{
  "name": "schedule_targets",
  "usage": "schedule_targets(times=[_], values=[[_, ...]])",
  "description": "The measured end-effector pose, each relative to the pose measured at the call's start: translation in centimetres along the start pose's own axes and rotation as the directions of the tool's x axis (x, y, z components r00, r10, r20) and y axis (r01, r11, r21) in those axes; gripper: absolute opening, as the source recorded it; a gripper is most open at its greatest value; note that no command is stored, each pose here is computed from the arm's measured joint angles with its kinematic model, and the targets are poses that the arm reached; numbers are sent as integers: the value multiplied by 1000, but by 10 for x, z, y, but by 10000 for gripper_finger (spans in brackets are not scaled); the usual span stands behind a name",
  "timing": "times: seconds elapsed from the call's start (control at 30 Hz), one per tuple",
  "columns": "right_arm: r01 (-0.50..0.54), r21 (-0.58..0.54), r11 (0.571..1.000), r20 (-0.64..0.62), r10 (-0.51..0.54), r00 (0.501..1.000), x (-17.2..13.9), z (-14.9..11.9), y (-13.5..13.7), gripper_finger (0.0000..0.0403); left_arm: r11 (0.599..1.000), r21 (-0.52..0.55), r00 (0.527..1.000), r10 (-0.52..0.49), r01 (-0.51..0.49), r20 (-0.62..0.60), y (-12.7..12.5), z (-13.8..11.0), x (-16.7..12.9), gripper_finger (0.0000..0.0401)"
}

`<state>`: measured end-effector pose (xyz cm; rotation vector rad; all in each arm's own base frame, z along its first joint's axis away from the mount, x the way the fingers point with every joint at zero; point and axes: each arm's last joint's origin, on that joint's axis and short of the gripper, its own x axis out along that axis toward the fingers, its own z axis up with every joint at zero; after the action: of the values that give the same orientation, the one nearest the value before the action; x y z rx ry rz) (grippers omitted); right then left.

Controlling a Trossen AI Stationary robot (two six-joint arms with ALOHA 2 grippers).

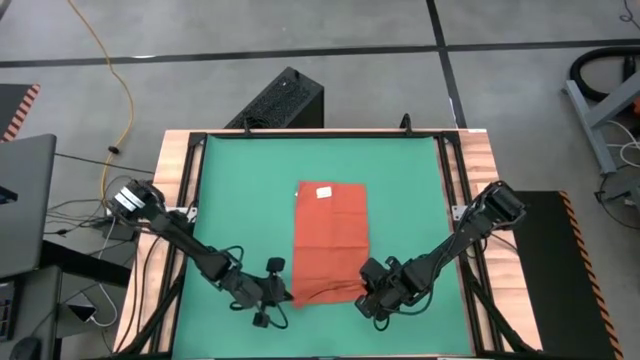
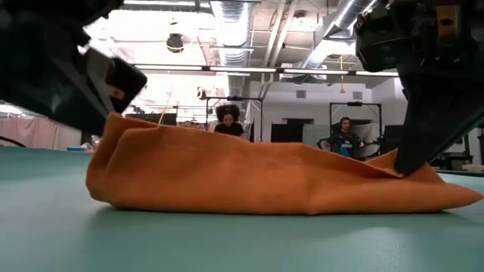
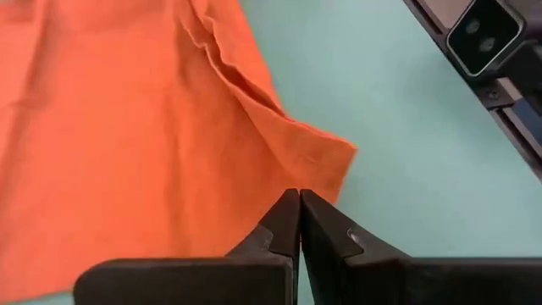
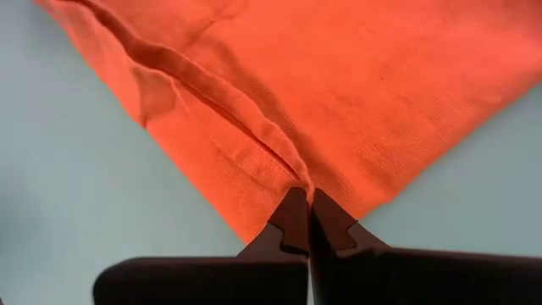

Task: Roll towel into tight, uniform cylinder
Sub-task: Roll the orange table napkin

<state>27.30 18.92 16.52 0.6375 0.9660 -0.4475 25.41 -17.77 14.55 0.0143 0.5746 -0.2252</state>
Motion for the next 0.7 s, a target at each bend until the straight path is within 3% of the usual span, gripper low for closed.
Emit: schedule_targets(times=[0.2, 0.37, 0.7], values=[[33, -17, 999, -22, -34, 999, 11, 1, -3, 6, 997, -33, 998, 65, -65, 5, -2, 10, -25, 0], [23, -19, 1000, -53, -24, 998, 26, 0, -1, 6, 999, 9, 989, 46, -48, 141, -13, 23, -33, 0], [22, -24, 999, -44, -23, 999, 25, 1, -1, 6, 990, 127, 989, 46, -65, 143, -21, 7, -4, 0]])
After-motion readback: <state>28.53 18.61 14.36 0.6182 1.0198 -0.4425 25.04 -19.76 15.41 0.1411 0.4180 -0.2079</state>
